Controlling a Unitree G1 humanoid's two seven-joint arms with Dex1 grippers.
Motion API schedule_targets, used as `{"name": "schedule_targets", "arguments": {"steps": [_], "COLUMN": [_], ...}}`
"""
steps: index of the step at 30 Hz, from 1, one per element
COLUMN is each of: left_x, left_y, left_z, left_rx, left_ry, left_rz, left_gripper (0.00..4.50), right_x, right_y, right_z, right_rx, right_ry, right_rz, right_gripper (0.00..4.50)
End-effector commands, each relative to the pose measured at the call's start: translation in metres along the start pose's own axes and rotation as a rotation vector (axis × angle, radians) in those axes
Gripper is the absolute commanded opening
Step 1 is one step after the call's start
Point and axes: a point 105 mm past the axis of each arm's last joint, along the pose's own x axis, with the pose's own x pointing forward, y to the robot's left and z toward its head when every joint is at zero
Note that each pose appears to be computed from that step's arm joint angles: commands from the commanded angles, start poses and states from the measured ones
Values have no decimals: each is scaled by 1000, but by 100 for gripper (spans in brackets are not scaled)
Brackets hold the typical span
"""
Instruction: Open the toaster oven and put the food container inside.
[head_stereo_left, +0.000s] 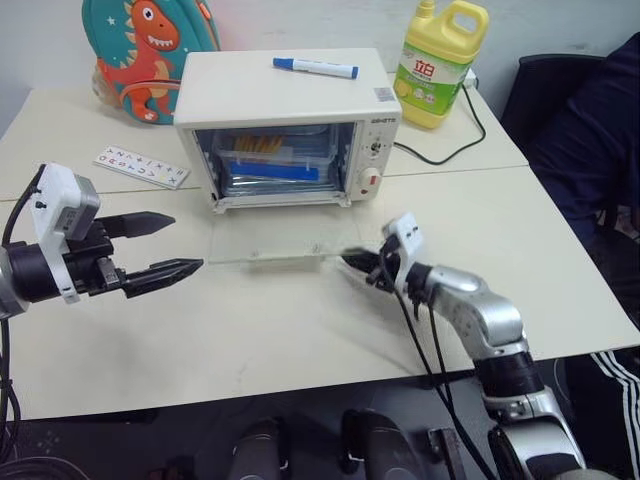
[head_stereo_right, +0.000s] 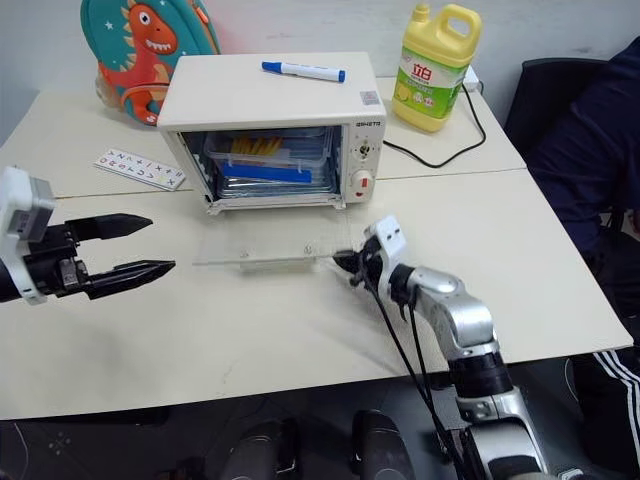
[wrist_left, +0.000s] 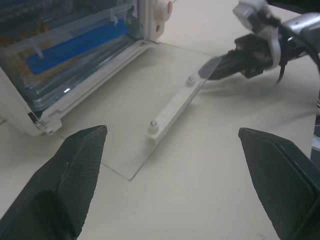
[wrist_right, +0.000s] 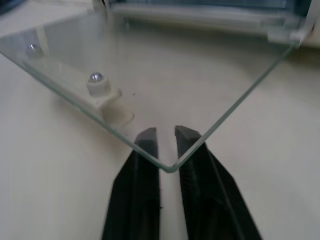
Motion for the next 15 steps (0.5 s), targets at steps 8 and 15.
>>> {"name": "schedule_targets", "arguments": {"steps": [8,15], "left_x": [-48,-59], "left_y": [37,43], "left_z": [23,31], "left_rx": [59,104], "left_ry": [-40,-33], "left_rz": [150,179], "left_gripper": [450,450], "right_x": [-80,-96], "right_y": [-8,-20], "right_z": [127,119], "right_rx": [-240,-264], "right_ry": [-24,47], "right_rz": [76,39], "right_gripper": [432,442]}}
